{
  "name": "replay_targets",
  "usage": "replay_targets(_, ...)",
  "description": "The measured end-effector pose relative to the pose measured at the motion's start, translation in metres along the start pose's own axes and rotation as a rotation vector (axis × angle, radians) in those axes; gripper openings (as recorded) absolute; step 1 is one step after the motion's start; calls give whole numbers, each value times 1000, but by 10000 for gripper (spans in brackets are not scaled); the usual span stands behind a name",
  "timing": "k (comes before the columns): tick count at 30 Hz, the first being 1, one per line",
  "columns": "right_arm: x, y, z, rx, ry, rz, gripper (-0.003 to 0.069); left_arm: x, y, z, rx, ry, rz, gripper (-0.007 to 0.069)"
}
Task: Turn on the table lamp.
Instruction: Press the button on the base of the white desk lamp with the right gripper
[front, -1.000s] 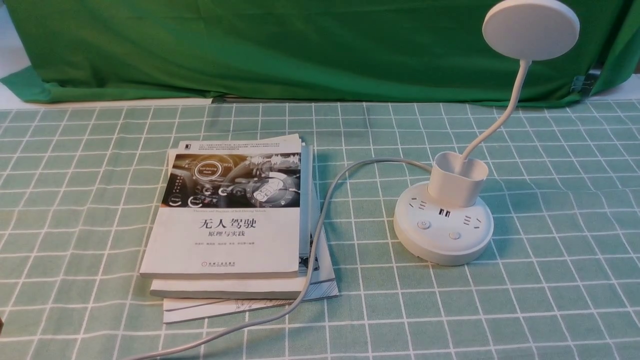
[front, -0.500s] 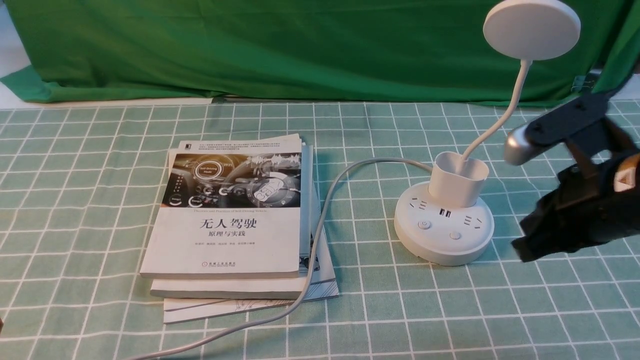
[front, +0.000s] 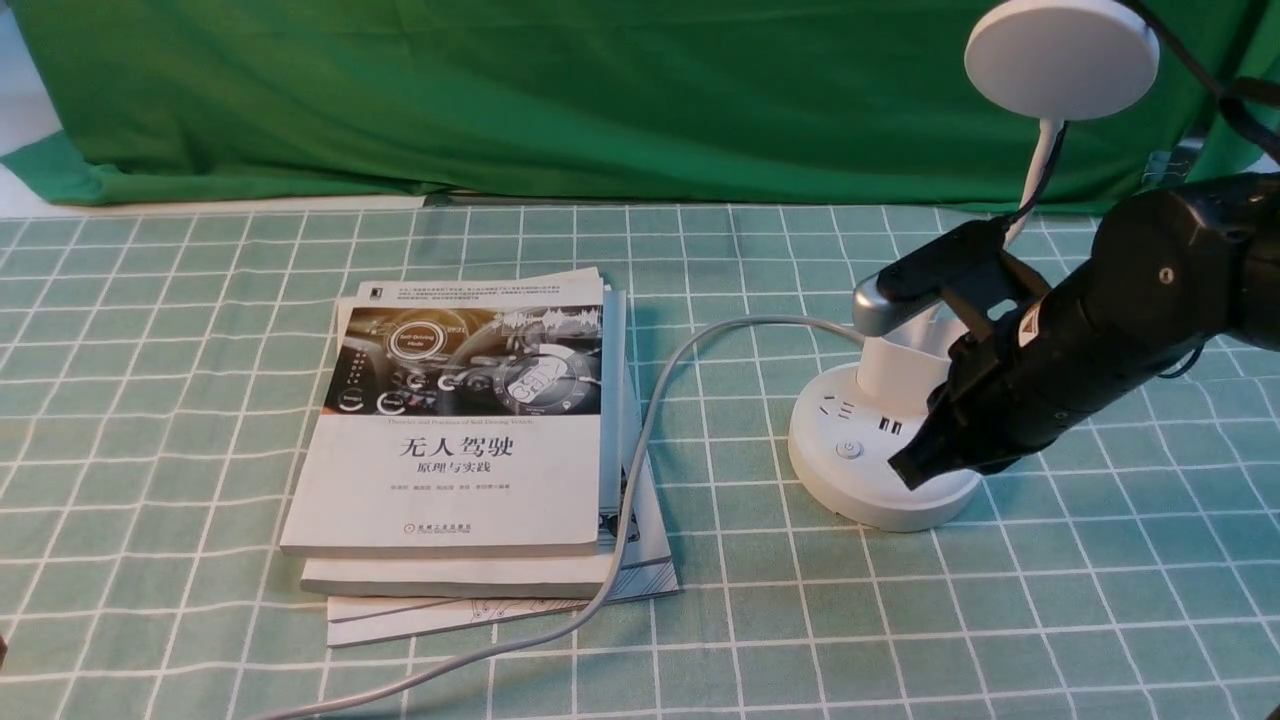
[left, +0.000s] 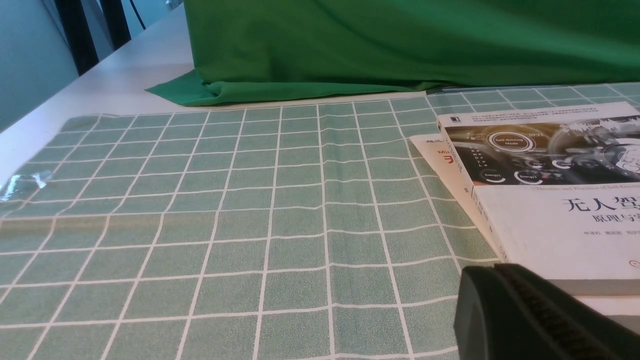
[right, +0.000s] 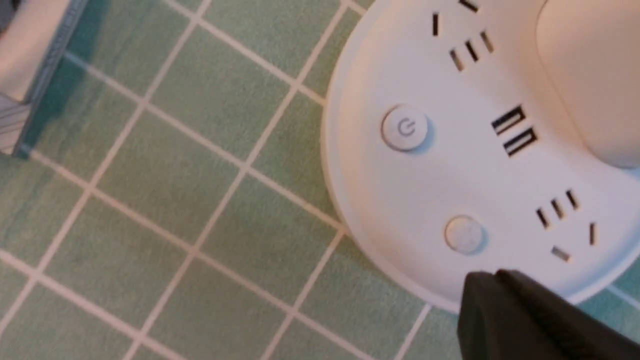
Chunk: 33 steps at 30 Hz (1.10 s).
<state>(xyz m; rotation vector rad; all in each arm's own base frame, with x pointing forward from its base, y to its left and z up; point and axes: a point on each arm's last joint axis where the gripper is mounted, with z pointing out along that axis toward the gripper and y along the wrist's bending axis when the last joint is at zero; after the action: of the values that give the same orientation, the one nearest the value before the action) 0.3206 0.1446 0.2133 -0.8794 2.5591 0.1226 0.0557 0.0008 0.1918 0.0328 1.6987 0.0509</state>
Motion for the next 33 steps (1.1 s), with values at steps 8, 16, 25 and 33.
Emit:
replay_targets(8, -1, -2, 18, 4, -2, 3, 27, 0, 0, 0, -1, 0, 6, 21)
replay_targets(16, 1, -2, 29, 5, 27, -8, 27, 0, 0, 0, -1, 0, 6, 21)
replay_targets(25, 0, -7, 30, 51, 13, -40, 30, 0, 0, 0, 0, 0, 0, 21)
replay_targets(33, -1, -8, 36, 69, -4, -59, 30, 0, 0, 0, 0, 0, 0, 21)
